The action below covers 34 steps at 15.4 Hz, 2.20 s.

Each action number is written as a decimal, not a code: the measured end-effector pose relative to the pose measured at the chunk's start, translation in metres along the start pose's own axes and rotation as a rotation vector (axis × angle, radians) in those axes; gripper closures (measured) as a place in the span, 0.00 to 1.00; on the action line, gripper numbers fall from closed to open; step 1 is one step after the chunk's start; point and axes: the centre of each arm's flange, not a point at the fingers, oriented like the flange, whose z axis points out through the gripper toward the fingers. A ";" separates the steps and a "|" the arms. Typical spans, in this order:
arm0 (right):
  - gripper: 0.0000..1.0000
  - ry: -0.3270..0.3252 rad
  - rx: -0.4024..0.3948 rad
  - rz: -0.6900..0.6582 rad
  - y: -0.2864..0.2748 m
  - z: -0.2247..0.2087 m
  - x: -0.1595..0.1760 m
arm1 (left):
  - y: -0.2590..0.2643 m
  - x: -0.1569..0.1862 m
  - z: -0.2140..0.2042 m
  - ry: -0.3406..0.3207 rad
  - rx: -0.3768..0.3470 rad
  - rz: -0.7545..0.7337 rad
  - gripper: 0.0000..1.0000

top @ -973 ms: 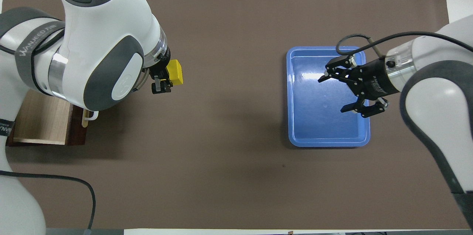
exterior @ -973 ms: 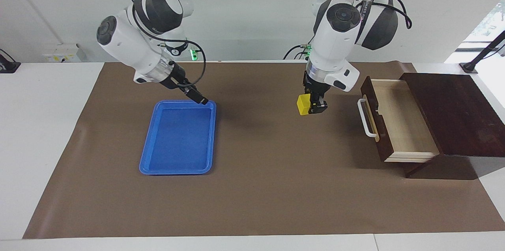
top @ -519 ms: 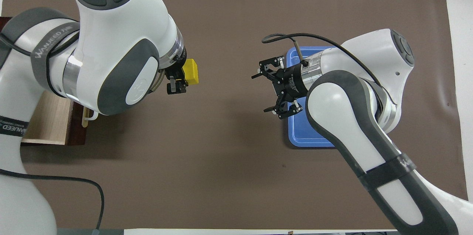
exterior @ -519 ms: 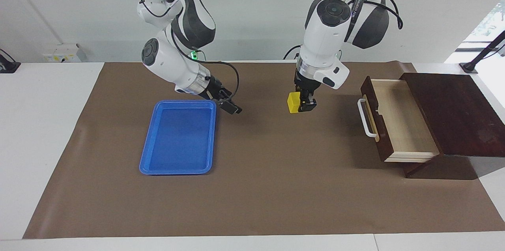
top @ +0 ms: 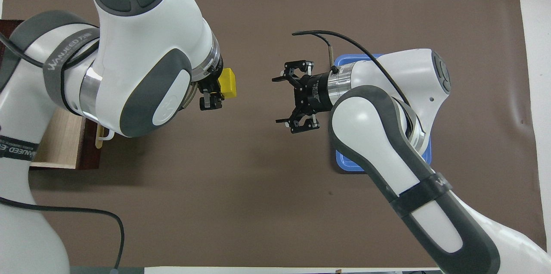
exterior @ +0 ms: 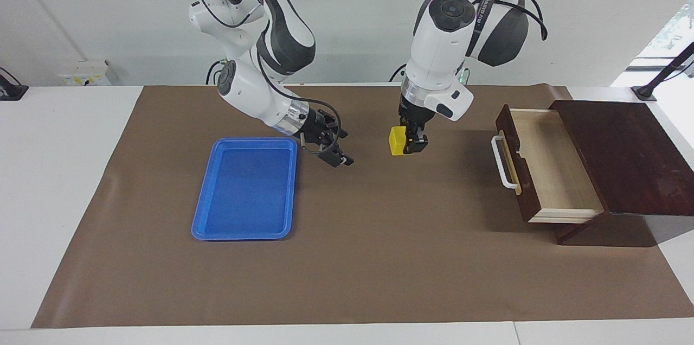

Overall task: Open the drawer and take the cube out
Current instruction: 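Lift the cube with the left gripper while the right gripper approaches, then close the right gripper on the yellow cube held by the left gripper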

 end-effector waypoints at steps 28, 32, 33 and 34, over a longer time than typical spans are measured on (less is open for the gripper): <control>0.00 0.006 0.043 0.063 -0.006 0.040 -0.076 | 0.000 -0.005 0.000 -0.007 -0.011 0.007 0.45; 0.00 0.002 0.048 0.073 -0.008 0.039 -0.079 | 0.000 -0.005 0.000 -0.009 -0.014 0.006 0.45; 0.00 0.003 0.049 0.077 -0.008 0.038 -0.080 | 0.000 -0.005 0.000 -0.009 -0.014 0.006 0.45; 0.00 0.003 0.050 0.079 -0.009 0.038 -0.080 | 0.000 -0.005 0.000 -0.009 -0.014 0.006 0.45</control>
